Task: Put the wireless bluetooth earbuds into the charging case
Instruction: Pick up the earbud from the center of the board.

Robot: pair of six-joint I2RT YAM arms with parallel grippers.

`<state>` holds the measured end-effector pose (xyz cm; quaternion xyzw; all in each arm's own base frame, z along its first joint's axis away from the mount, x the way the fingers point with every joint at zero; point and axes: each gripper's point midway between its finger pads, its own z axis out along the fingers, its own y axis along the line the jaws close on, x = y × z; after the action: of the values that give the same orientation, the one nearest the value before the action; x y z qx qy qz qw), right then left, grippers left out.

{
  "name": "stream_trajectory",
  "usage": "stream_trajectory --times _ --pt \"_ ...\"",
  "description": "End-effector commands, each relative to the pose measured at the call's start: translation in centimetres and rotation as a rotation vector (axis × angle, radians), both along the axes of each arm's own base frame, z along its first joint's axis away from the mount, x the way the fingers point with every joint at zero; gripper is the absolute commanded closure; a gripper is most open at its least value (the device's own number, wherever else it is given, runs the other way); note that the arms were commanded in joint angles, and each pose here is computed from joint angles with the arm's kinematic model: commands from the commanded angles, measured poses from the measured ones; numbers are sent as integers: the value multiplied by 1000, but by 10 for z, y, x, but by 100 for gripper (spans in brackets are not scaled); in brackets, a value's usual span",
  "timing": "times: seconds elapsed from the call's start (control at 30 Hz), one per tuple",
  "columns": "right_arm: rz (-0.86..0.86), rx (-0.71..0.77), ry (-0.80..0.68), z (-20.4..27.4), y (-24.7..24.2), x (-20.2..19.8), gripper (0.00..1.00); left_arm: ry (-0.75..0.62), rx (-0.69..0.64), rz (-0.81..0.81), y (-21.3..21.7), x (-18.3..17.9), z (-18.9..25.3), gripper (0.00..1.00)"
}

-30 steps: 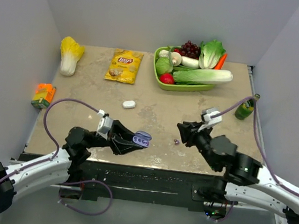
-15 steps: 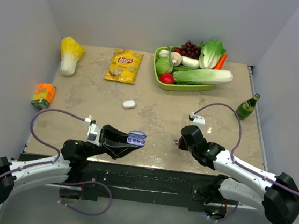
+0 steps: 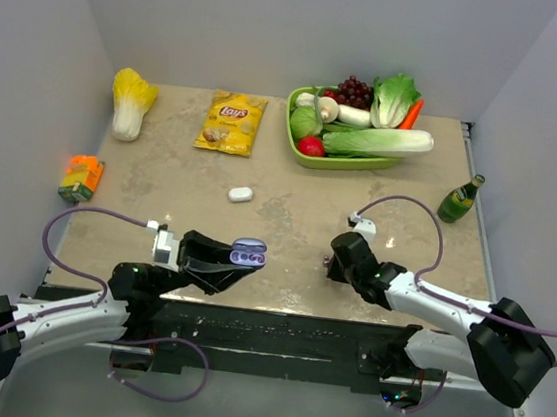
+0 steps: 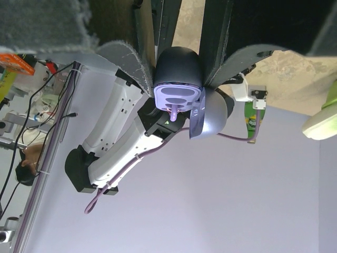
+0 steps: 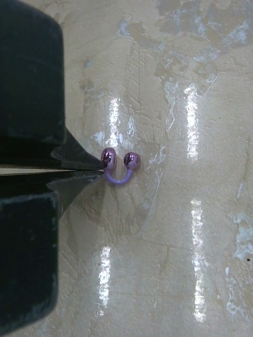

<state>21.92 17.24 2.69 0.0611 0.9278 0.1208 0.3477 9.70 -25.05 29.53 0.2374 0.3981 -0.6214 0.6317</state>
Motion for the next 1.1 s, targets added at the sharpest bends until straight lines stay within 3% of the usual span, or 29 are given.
stream_trajectory --times 0.0,0.8,0.93,1.07 --pt "-15 48 -12 1 7 6 100 -37 -31 25 13 -7 -16 100" --pt "59 39 -30 -8 40 35 100 0 -18 11 10 -6 -24 100" --pt "151 42 -58 8 50 37 100 2 -14 10 9 -5 -25 100" --pt "217 56 -116 29 51 33 86 -1 -7 -3 8 -7 -27 100"
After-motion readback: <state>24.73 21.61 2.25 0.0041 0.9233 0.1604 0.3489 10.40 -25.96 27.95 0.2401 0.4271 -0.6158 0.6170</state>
